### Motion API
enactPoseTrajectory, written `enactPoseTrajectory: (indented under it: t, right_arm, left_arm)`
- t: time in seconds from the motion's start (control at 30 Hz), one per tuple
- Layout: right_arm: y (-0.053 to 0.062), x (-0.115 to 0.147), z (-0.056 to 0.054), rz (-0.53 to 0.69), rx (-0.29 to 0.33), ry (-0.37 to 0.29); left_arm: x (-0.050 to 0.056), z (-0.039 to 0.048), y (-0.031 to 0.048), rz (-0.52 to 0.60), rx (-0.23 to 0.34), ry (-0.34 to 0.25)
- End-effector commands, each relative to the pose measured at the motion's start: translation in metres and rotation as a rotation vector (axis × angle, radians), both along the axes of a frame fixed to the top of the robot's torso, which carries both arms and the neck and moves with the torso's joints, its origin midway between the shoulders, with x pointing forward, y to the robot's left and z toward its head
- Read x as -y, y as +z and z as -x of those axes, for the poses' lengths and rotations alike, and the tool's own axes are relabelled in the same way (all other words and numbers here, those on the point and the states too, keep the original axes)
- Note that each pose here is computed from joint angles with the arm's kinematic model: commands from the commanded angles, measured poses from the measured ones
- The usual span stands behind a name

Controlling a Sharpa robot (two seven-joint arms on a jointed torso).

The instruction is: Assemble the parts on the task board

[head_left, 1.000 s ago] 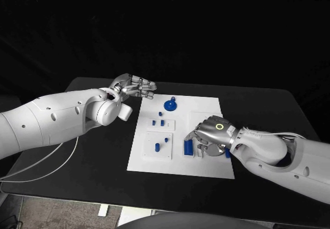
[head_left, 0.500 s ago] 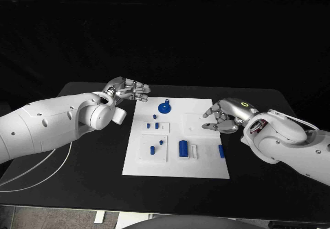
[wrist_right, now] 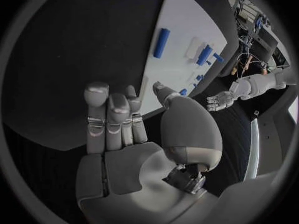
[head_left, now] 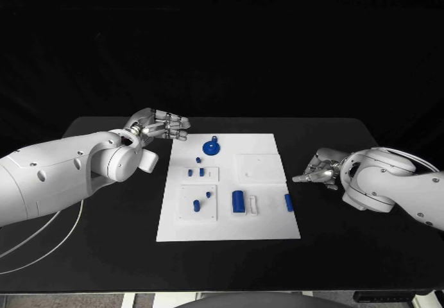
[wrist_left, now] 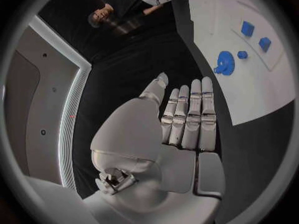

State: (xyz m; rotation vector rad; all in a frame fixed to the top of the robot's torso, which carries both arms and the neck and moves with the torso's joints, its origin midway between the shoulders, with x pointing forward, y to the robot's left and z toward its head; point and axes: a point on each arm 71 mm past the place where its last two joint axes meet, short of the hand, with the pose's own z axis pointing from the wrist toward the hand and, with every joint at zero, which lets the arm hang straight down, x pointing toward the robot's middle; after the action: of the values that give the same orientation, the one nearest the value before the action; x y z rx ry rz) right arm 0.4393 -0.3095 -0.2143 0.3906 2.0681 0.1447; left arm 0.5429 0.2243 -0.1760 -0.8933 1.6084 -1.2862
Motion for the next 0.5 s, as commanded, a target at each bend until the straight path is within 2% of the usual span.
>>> enactPoseTrajectory:
  t: [0.03,0.23,0.5]
  right_arm:
    - [-0.010,0.003,0.008,0.047,-0.159,-0.014]
    - [-0.015,-0.002,0.012,0.033,-0.175,-0.009]
    - [-0.017,-0.014,0.017,-0.031,-0.152,-0.024]
  left_arm:
    - [0.001,0.0004,0.0007,0.007,0.006,-0.006]
    - [0.001,0.0002,0.0006,0.006,0.006,-0.003]
    - [0.000,0.0001,0.0005,0.005,0.005,-0.002]
